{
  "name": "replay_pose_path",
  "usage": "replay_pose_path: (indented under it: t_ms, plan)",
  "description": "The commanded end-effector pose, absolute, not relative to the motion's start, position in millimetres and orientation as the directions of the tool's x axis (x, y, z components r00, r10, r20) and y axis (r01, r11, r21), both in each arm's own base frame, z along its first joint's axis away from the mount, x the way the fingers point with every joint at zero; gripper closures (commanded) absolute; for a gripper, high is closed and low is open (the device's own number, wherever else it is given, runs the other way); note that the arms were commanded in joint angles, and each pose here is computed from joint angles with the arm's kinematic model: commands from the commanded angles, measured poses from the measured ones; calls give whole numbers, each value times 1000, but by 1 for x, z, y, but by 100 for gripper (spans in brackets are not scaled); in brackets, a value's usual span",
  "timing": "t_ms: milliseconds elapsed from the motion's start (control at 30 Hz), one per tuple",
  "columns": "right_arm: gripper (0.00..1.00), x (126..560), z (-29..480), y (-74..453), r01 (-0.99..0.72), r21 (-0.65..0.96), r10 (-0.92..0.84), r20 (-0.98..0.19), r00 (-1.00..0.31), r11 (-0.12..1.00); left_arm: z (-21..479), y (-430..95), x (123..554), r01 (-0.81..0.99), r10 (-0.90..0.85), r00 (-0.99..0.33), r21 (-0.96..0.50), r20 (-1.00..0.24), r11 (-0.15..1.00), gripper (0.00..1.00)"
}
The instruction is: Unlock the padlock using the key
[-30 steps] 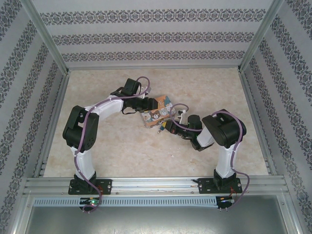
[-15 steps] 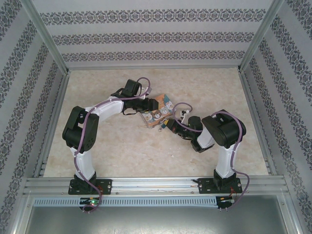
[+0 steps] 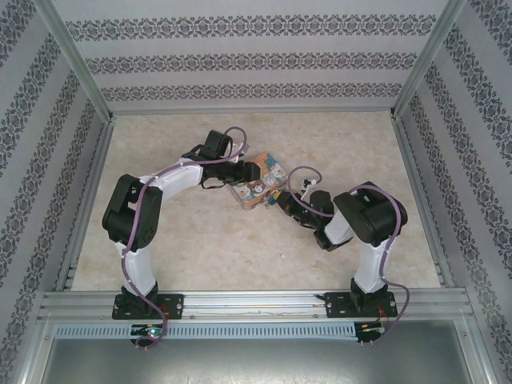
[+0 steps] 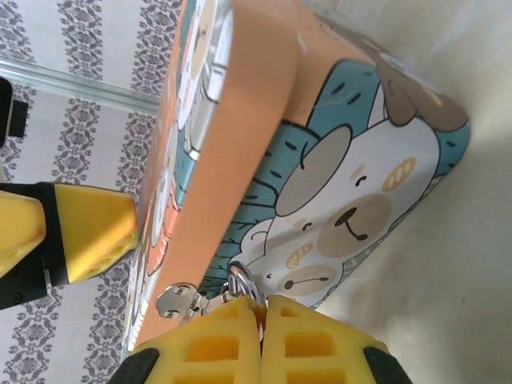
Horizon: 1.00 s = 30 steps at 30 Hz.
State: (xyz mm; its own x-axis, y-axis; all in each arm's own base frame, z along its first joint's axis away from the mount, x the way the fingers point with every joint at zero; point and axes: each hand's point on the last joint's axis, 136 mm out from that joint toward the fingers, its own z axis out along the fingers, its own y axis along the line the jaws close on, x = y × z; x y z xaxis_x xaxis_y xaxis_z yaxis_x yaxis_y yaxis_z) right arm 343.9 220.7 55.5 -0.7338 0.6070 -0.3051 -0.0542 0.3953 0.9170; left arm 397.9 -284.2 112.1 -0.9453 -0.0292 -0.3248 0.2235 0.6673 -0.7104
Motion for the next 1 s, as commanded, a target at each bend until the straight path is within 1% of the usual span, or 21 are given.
replay_pose_path:
  t_ms: [0,267,567,800,833,967]
  plan:
    - [100,350,71,208,-81,913,652,-346,-674,401,72,-272,372,111,-22,-982,-667,-188,736,46]
    - [100,340,70,179,-43,875,655,-393,-645,482,106,-262,387,128,-72,-965,-692,-252,711,38]
    - [100,332,91,152,-43,812,616,-475,-629,582,164,-245,402,201,-138,-909,-702,-394,683,30]
    - [100,319,111,136,-51,724,533,-551,-642,688,201,-208,405,259,-193,-816,-644,-544,720,22]
    - [100,323,125,135,-70,713,524,-574,-629,698,204,-201,405,265,-198,-800,-629,-567,730,21]
    - [100,315,140,126,-72,679,498,-602,-625,730,217,-174,403,274,-225,-731,-579,-645,768,16]
